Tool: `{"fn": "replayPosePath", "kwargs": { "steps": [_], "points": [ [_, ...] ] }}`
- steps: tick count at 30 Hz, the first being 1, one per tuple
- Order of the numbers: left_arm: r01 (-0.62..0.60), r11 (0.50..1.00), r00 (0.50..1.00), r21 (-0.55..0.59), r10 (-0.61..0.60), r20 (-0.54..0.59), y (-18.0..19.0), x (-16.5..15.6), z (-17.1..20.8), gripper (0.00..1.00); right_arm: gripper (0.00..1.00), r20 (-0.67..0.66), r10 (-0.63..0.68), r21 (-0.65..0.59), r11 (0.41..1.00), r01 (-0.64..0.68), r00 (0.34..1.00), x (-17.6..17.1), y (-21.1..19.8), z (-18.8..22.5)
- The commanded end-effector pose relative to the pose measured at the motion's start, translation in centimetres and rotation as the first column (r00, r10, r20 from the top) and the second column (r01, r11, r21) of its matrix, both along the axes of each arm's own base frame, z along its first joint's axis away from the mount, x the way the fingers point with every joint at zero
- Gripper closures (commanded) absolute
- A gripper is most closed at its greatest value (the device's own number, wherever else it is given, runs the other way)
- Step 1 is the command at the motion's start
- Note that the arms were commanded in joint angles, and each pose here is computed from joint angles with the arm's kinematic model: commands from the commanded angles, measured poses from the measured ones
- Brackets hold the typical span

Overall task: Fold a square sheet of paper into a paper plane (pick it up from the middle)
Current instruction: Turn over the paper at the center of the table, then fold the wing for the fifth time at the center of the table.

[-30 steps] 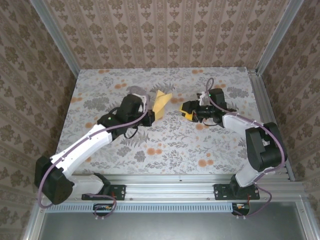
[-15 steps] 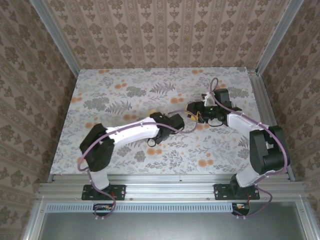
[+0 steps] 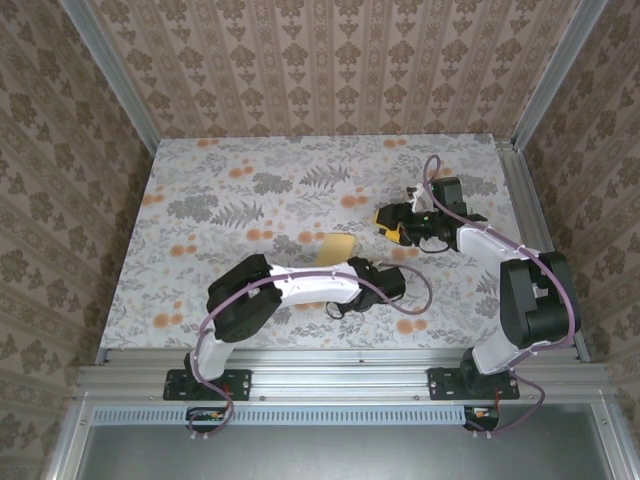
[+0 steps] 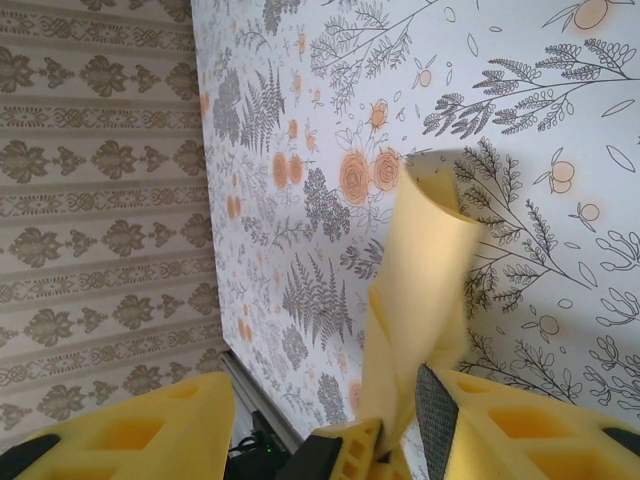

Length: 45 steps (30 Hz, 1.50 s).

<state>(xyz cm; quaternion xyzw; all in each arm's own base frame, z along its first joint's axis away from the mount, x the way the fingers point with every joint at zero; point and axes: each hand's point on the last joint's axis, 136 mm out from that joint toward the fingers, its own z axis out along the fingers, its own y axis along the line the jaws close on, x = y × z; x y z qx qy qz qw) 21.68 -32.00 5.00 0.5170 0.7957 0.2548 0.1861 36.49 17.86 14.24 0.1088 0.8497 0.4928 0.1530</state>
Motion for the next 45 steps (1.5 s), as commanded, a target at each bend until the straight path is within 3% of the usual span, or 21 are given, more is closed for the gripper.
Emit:
{"fn": "replayPosePath", "kwargs": {
  "steps": [1,5,8,13,17,22,27,30,33,38,45],
  "points": [
    [0.033,0.998,0.997,-0.055,-0.037,-0.071,-1.5,-0.9,-0.8,0.71,0.46,-0.003,0.007,-0.007,1.0,-0.007,1.0,0.0,-0.2,0.2],
    [0.039,0.984,0.991,-0.171,-0.061,-0.122,-2.7,-1.5,0.2,0.48,0.48,-0.044,0.016,-0.003,1.0,-0.016,0.999,-0.4,0.0,-1.0],
    [0.011,0.951,0.979,-0.309,-0.073,-0.19,-3.7,-2.3,1.2,0.39,0.49,-0.065,0.032,-0.002,0.999,-0.032,0.997,-0.9,0.5,-1.6],
    [-0.085,0.869,0.943,-0.487,-0.088,-0.322,-4.1,-3.4,3.9,0.32,0.52,-0.093,0.061,-0.003,0.998,-0.061,0.994,-1.9,1.8,-2.9],
    [-0.212,0.775,0.905,-0.596,-0.074,-0.419,-2.8,-4.0,6.3,0.31,0.56,-0.097,0.093,-0.002,0.996,-0.093,0.991,-2.8,3.3,-3.4],
    [-0.394,0.596,0.866,-0.7,-0.014,-0.499,0.7,-2.9,8.4,0.31,0.62,-0.052,0.15,-0.037,0.988,-0.152,0.987,-4.4,6.3,-2.5],
    [-0.535,0.354,0.84,-0.767,0.133,-0.525,5.9,0.2,9.4,0.3,0.72,-0.085,0.208,-0.084,0.973,-0.215,0.975,-6.2,9.5,-4.8],
    [-0.588,0.273,0.809,-0.761,0.225,-0.544,8.5,1.5,8.7,0.3,0.77,-0.089,0.22,-0.183,0.955,-0.233,0.971,-6.6,10.2,-6.3],
    [-0.631,0.209,0.772,-0.747,0.263,-0.579,9.7,2.3,7.6,0.29,0.79,-0.101,0.232,-0.205,0.947,-0.248,0.968,-6.9,10.8,-7.2],
    [-0.658,0.193,0.749,-0.728,0.273,-0.604,9.8,2.9,6.5,0.29,0.81,-0.139,0.221,-0.337,0.906,-0.256,0.965,-7.1,9.3,-10.0],
    [-0.685,0.19,0.727,-0.704,0.252,-0.639,9.0,3.0,5.5,0.29,0.85,-0.157,0.195,-0.374,0.896,-0.241,0.968,-6.7,8.5,-11.8]
  ]
}}
